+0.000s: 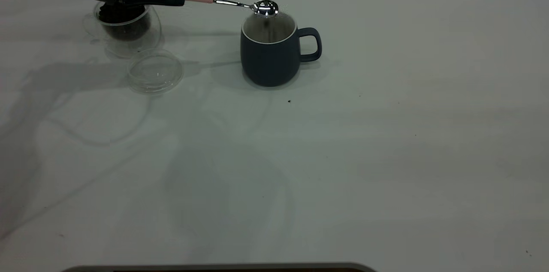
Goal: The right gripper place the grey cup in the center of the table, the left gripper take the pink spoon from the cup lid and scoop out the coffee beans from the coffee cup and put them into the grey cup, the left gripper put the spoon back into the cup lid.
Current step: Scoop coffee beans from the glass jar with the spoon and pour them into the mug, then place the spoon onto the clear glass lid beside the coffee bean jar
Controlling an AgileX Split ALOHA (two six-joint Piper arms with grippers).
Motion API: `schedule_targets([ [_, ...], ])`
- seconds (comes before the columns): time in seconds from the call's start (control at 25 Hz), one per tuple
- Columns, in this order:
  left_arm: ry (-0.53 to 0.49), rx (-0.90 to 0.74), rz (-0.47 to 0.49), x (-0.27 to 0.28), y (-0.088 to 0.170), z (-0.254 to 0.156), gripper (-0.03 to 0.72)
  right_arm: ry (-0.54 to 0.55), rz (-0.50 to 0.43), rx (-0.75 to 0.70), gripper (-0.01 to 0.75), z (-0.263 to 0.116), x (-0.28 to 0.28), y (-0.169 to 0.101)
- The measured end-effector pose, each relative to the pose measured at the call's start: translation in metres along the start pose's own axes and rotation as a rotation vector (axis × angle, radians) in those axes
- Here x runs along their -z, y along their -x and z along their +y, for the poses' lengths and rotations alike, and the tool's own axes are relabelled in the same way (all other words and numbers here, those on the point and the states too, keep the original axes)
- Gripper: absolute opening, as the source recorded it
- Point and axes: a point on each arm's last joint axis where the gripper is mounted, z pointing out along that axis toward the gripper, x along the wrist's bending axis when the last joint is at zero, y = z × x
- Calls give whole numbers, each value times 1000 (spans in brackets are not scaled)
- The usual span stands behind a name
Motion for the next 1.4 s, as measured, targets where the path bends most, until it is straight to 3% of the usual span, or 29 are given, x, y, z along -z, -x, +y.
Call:
schedule_targets([
  [0.4, 53, 31, -6, 13, 4, 13, 134, 0, 0, 0, 536, 0, 0, 0],
  [0.52, 68, 89, -3, 41, 9, 25, 134, 0, 0, 0, 536, 0, 0, 0],
  [0.72, 109, 261, 81, 102, -2, 22, 134, 0, 0, 0, 536, 0, 0, 0],
  [1.0, -72, 451, 151, 136, -17, -24, 134, 0, 0, -1, 536, 0, 0, 0],
  [1.4, -123, 561, 128, 125, -29, -52, 134, 0, 0, -1, 536, 0, 0, 0],
])
